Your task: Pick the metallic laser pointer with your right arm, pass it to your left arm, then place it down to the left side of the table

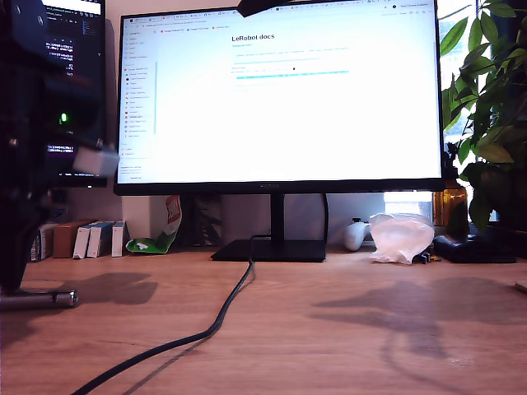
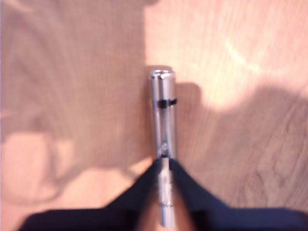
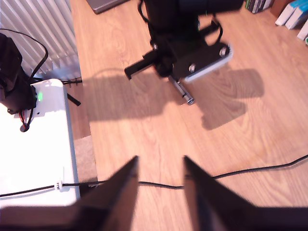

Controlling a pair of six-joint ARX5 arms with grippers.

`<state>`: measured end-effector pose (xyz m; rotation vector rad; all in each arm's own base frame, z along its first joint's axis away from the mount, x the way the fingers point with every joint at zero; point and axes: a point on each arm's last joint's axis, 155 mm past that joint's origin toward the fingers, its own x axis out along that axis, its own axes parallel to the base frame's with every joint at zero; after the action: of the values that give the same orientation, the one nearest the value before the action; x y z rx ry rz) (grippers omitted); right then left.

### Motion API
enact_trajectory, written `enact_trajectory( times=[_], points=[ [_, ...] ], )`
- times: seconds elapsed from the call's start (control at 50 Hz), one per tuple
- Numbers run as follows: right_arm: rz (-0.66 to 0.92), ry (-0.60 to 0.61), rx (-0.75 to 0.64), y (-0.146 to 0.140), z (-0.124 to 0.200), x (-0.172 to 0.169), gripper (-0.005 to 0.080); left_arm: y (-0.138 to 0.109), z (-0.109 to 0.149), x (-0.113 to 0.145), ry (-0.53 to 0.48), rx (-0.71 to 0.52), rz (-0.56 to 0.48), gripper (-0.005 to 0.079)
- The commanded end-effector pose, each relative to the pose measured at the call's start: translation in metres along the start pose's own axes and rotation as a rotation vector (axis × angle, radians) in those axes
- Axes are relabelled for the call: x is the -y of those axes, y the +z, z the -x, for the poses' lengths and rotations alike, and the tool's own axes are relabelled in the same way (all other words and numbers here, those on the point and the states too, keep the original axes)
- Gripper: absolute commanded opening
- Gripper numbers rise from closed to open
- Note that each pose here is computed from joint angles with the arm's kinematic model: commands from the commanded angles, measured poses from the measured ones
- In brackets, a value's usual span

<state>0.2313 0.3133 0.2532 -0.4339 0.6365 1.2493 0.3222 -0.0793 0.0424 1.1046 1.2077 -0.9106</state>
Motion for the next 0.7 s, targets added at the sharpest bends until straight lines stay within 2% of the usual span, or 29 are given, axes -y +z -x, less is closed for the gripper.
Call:
enact_trajectory(
  times=[0.0, 0.04, 0.28, 0.36, 0.46, 0.56, 0.68],
  points=[
    [-0.002, 0.01, -0.011, -0.003, -0.005, -0.001, 0.0038, 0.006, 0.018, -0.008, 0.052, 0.051, 0.064, -0.0019],
    [-0.005, 0.011, -0.011, -0.003, -0.005, -0.001, -0.0013, 0.01, 0.026, -0.011, 0.07, 0.08, 0.106, -0.002],
    [-0.044, -0.009, 0.035, 0.008, -0.005, 0.004, -0.0013, 0.044, 0.087, -0.029, 0.163, 0.326, 0.216, -0.0019],
    [-0.039, -0.017, 0.061, 0.015, -0.004, 0.007, -0.0013, 0.051, 0.11, -0.037, 0.194, 0.399, 0.313, -0.0019],
    [-0.177, -0.045, 0.127, 0.029, -0.001, 0.019, -0.0013, 0.066, 0.14, -0.046, 0.207, 0.524, 0.41, -0.0019],
    [-0.232, -0.128, 0.2, 0.042, 0.009, 0.047, -0.0013, 0.079, 0.171, -0.056, 0.208, 0.674, 0.489, -0.0019],
    [-0.217, -0.332, 0.29, 0.057, 0.03, 0.094, -0.0013, 0.089, 0.205, -0.067, 0.228, 0.831, 0.547, -0.0019]
  ],
)
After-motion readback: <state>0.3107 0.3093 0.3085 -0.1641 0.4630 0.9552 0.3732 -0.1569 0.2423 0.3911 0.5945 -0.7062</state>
